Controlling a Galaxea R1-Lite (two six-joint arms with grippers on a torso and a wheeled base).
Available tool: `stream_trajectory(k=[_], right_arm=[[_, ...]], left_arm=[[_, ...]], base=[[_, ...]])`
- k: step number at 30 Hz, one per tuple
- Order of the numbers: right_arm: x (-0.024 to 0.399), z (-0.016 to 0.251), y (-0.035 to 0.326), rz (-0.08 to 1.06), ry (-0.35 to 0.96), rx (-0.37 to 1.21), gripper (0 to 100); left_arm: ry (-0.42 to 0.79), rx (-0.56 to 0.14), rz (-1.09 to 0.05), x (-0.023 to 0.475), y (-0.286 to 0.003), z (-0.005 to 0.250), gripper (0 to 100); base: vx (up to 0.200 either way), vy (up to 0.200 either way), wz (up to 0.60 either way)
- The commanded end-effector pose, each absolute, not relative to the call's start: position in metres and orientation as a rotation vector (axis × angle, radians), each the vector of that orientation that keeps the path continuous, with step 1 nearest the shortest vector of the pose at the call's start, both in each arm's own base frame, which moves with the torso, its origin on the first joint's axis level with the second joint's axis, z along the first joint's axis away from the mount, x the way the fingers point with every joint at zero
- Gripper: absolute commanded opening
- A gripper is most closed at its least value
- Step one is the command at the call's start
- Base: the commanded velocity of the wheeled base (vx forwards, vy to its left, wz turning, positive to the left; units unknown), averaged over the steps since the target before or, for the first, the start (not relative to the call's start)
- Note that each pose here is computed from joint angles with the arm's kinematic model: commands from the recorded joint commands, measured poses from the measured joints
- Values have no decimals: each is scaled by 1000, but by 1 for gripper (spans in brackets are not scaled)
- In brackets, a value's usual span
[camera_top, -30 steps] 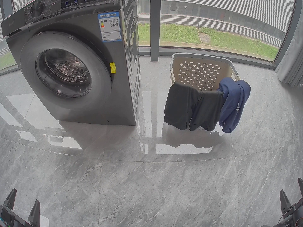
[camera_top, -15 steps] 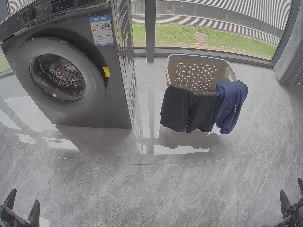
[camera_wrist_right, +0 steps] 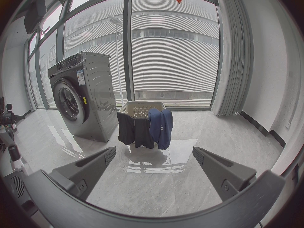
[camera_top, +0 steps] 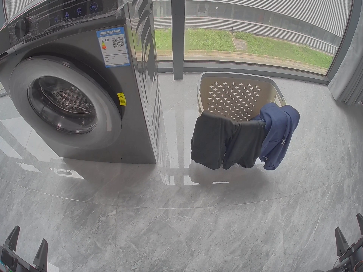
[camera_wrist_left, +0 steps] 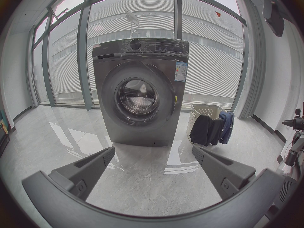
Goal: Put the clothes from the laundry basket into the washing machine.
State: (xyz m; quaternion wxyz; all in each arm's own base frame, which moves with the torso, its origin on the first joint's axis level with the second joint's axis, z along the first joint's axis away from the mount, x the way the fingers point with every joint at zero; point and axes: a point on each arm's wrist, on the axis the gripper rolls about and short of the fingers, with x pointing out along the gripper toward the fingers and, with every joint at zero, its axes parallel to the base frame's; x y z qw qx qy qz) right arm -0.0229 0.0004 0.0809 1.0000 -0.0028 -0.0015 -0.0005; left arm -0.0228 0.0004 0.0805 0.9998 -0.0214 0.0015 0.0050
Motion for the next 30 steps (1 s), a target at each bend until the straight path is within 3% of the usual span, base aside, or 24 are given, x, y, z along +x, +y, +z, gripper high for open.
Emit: stream_trajectory(k=[1, 20, 30], right_arm=[[-23, 76, 0, -2, 0, -5, 100], [-23, 76, 0, -2, 0, -5, 100], [-23, 76, 0, -2, 0, -5, 100]], left_arm=[[7, -43, 11, -22, 0, 76, 100], [7, -43, 11, -22, 0, 76, 100], [7, -43, 11, -22, 0, 76, 100]], base=[[0, 0, 0], [189, 0, 0], [0, -20, 0]])
